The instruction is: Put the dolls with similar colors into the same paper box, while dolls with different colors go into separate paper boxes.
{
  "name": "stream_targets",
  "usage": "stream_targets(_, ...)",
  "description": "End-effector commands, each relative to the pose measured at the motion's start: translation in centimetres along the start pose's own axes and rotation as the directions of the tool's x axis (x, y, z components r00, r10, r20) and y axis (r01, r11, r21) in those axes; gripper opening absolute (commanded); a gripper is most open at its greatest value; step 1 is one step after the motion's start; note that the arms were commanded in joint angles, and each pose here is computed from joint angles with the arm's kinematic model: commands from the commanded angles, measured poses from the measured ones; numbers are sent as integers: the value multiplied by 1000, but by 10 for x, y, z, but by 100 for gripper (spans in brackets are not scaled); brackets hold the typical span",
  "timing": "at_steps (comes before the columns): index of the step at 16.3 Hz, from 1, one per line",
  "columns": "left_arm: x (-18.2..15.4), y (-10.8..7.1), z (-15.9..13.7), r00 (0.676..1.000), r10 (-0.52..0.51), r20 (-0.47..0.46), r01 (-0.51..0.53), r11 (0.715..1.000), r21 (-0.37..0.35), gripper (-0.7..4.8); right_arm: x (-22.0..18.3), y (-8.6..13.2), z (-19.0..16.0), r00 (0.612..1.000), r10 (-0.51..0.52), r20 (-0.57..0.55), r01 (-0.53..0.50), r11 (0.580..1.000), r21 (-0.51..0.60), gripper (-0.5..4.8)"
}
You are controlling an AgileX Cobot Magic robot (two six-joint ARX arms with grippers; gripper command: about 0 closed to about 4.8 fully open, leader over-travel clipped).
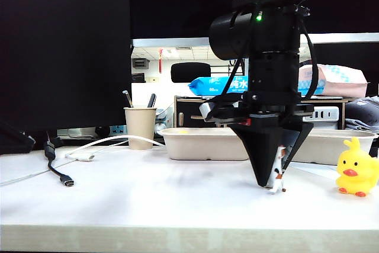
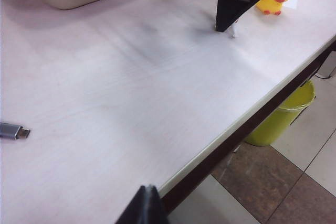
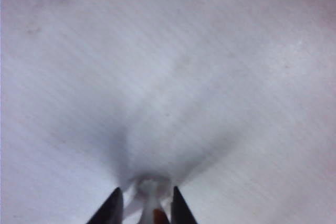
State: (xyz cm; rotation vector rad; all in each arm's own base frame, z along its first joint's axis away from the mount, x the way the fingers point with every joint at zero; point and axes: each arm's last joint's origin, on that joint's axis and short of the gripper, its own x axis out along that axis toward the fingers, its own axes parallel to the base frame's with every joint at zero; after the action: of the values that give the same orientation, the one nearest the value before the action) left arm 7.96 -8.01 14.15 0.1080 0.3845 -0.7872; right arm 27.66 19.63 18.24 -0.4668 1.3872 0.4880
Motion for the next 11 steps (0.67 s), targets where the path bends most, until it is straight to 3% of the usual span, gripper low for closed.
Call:
stream_targets(1,0,0,2,1000,-1,15,1,1000,2,-5,-2,0,0,1000,2,-2,-2,1000,3,104)
stream_targets(11,0,0,2,1000,-1,16,1,1000,2,-5,-3,0,0,1000,1,1,-1,1000,3,103)
